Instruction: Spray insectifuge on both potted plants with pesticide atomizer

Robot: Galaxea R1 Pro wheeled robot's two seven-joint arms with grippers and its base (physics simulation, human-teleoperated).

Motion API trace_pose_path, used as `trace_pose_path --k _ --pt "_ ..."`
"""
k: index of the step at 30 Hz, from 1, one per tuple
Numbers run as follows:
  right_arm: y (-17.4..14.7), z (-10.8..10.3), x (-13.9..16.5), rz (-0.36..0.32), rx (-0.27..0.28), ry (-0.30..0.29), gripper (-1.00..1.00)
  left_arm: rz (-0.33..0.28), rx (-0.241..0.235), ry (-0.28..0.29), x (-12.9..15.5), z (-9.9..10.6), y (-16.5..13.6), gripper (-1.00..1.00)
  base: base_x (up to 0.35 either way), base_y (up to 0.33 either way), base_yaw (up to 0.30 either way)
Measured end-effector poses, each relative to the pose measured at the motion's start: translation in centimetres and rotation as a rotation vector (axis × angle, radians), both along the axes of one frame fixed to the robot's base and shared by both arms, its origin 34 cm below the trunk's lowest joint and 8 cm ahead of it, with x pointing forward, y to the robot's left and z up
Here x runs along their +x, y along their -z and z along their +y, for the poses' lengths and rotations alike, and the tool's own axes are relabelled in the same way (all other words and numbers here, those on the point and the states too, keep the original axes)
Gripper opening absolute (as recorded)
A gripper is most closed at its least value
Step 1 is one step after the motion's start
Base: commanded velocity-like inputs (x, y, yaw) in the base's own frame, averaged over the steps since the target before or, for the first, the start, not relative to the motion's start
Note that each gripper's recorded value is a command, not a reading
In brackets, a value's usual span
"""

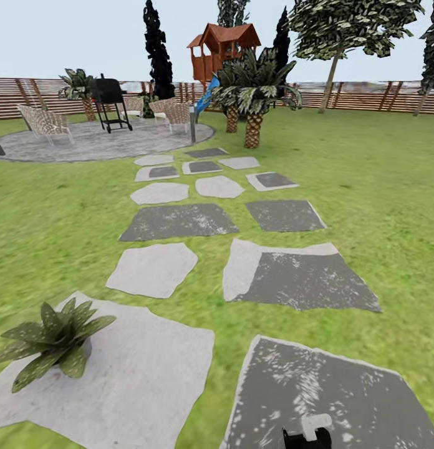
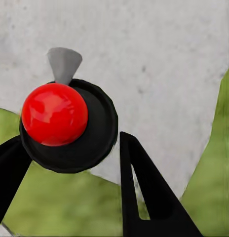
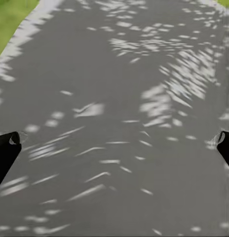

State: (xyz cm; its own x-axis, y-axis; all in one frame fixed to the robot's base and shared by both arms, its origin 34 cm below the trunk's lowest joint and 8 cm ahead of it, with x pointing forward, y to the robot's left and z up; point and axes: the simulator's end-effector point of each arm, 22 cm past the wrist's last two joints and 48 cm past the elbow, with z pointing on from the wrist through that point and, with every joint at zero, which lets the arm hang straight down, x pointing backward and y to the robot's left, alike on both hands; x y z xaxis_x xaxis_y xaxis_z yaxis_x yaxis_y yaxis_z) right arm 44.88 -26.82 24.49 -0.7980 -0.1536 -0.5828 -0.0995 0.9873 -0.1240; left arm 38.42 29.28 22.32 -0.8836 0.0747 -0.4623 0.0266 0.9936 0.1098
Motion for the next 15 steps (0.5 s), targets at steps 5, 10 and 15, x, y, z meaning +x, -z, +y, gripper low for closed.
trace_pose_path --k 5,10,15 --pt "0.00 0.04 -0.03 0.000 0.001 -0.001 1.00 0.001 -0.001 -0.001 -0.05 0.02 0.02 -1.00 0.283 -0.207 0.000" --pt "-0.03 -0.24 0.03 -0.002 -0.004 0.003 1.00 0.001 -0.001 -0.002 -0.05 0.02 0.02 -1.00 0.292 -0.192 0.146" --pt "-0.04 -0.29 0.03 -0.003 -0.005 0.003 1.00 0.002 -0.001 -0.002 -0.07 0.03 0.02 -1.00 0.293 -0.188 0.269"
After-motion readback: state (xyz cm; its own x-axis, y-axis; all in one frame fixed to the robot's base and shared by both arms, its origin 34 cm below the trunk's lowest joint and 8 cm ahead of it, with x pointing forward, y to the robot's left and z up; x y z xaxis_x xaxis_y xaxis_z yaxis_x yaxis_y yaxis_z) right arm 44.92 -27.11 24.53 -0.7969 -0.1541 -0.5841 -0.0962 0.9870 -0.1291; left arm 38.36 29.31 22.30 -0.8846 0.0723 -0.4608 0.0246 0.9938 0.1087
